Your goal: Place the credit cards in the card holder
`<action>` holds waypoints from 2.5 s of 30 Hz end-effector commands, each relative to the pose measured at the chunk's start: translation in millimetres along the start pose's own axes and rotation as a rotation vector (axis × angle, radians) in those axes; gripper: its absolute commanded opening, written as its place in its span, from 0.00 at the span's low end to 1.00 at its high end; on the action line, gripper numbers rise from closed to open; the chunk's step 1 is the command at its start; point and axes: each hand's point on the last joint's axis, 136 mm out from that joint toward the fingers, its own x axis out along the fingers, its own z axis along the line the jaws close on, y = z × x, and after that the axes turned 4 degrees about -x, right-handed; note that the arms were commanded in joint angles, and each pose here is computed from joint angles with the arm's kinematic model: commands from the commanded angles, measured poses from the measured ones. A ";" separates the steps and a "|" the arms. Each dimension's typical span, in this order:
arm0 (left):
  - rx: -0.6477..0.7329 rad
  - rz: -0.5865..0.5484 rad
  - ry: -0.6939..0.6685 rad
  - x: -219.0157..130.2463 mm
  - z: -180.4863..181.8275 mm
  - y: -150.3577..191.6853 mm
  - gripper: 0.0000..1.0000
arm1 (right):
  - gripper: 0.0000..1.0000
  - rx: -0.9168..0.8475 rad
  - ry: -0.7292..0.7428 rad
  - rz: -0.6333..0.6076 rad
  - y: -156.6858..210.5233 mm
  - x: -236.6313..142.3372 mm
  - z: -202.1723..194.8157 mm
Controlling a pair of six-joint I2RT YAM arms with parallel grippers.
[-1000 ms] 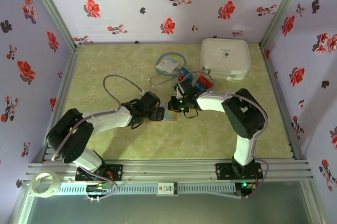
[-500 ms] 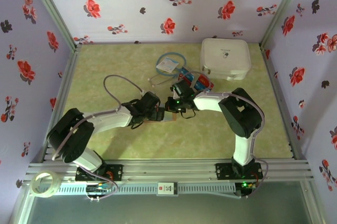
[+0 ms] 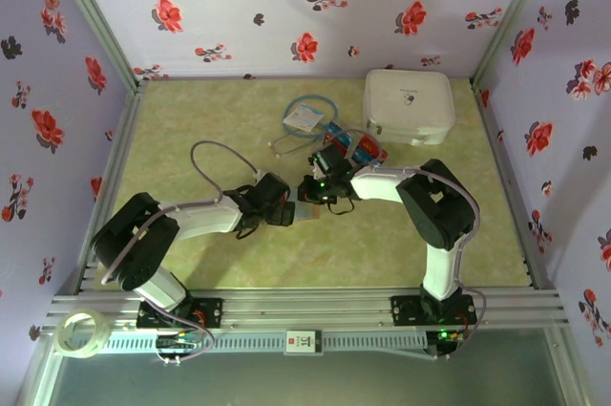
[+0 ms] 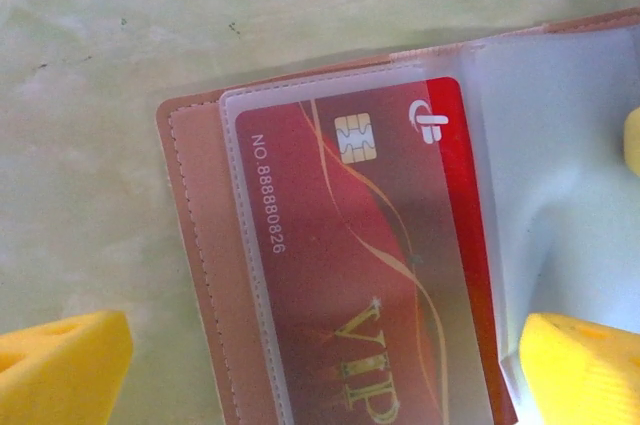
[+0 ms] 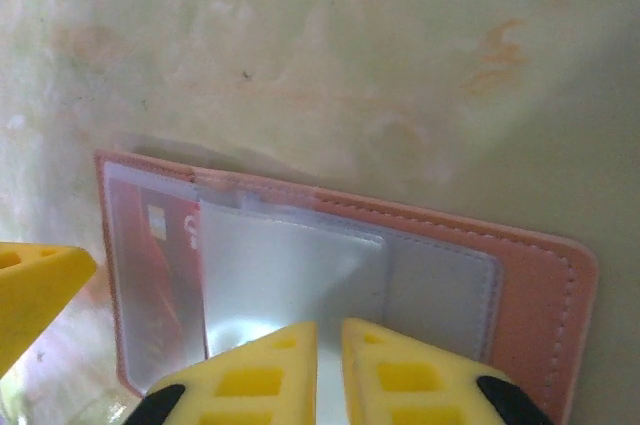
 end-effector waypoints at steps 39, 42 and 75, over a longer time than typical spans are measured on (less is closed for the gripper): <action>-0.001 -0.064 -0.001 -17.3 6.6 -11.6 1.00 | 0.32 0.041 -0.159 -0.044 -13.3 -12.8 47.7; -0.031 -0.104 0.011 -32.2 12.3 -21.5 1.00 | 0.33 0.030 -0.182 -0.043 -13.5 -14.8 59.4; -0.241 -0.184 -0.007 -71.3 83.9 -24.1 1.00 | 0.36 -0.120 -0.067 -0.032 -40.8 -17.5 93.9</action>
